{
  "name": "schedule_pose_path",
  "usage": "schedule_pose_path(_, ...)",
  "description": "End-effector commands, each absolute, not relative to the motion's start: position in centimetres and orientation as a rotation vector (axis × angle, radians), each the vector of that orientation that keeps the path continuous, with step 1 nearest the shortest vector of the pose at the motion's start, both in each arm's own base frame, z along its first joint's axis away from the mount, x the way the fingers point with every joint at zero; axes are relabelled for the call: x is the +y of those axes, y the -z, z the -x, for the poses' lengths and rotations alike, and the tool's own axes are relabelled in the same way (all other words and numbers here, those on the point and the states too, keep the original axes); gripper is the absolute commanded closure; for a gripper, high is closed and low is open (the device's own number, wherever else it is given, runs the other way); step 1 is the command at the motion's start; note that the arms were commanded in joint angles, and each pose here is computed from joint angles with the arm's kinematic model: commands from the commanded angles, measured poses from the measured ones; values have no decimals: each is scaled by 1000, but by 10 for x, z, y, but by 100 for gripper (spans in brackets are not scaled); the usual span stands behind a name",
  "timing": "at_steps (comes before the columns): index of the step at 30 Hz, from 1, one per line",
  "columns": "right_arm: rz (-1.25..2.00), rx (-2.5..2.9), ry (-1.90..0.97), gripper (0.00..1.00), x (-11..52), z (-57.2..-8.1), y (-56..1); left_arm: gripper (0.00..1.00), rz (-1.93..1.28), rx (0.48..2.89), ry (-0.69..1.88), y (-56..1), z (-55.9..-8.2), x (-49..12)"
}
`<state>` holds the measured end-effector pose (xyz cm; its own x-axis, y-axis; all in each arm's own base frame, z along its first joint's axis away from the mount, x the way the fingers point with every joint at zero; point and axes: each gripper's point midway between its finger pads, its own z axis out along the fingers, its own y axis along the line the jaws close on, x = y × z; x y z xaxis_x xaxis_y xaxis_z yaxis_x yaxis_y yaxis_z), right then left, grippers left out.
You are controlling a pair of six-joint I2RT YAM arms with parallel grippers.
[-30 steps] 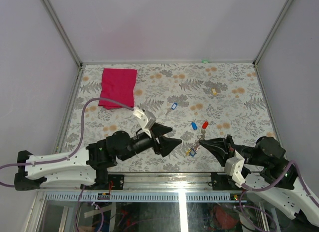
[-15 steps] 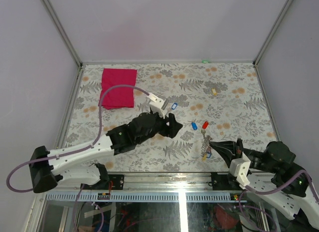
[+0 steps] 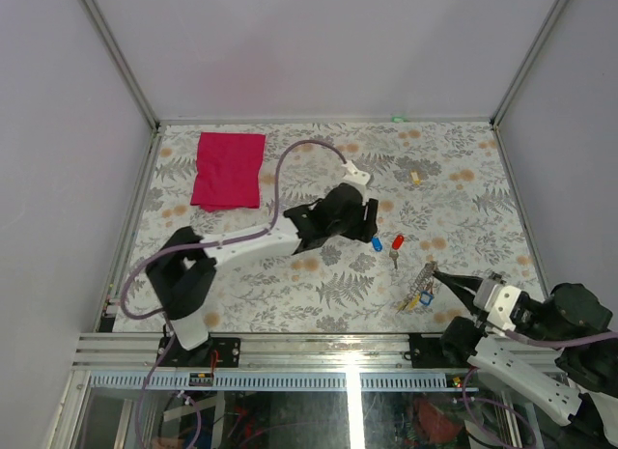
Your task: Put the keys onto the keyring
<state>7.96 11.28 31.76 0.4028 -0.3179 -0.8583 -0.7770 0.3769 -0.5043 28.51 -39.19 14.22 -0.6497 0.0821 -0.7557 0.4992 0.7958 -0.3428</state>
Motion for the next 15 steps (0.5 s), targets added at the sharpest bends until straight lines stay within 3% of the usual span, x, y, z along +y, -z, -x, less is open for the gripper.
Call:
schedule_pose_path(1, 990, 1265, -430, 100, 98, -88, -343, 43, -422, 2270, 632, -128, -307, -412)
schedule_pose_path(8, 881, 1281, -454, 100, 92, -91, -355, 43, -322, 2348, 393, -86, -330, -426)
schedule_pose_path(15, 887, 1276, -495, 100, 98, -88, -354, 53, -294, 2389, 287, -59, -342, -436)
